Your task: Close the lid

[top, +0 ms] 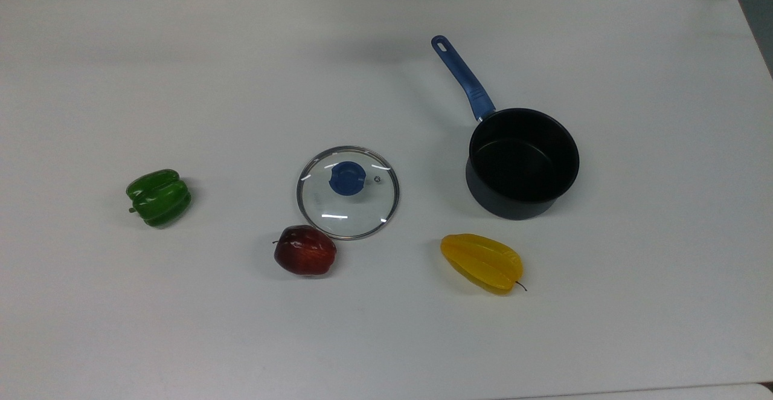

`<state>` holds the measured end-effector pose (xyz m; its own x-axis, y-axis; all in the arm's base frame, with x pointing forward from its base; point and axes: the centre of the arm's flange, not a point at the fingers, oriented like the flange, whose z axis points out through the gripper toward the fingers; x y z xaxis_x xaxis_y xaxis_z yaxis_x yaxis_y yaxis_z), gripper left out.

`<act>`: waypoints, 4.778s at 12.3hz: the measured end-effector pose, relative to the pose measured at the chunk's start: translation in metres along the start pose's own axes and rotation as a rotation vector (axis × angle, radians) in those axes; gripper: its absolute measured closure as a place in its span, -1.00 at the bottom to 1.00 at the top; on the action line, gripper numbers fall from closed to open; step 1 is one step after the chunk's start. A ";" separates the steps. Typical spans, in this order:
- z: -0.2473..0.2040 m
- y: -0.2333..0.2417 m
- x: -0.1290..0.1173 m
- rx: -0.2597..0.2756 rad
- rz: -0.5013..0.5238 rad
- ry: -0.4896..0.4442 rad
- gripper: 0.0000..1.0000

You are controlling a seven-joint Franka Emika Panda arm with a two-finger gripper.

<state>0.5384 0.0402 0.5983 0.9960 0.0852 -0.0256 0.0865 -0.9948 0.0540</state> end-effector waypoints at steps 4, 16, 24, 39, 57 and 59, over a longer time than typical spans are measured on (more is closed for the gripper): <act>0.001 0.013 0.000 0.001 0.023 -0.001 -1.00; 0.023 0.014 0.034 0.021 0.131 0.026 -1.00; 0.156 -0.003 0.141 0.011 0.157 0.106 -1.00; 0.245 -0.049 0.174 0.006 0.092 0.094 -0.59; 0.115 -0.143 0.145 0.002 0.091 0.053 -0.23; 0.111 -0.185 0.136 -0.006 0.048 0.064 -0.23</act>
<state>0.6560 0.2299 0.4737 0.9983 0.0414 0.0407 0.0389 -0.9974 0.0601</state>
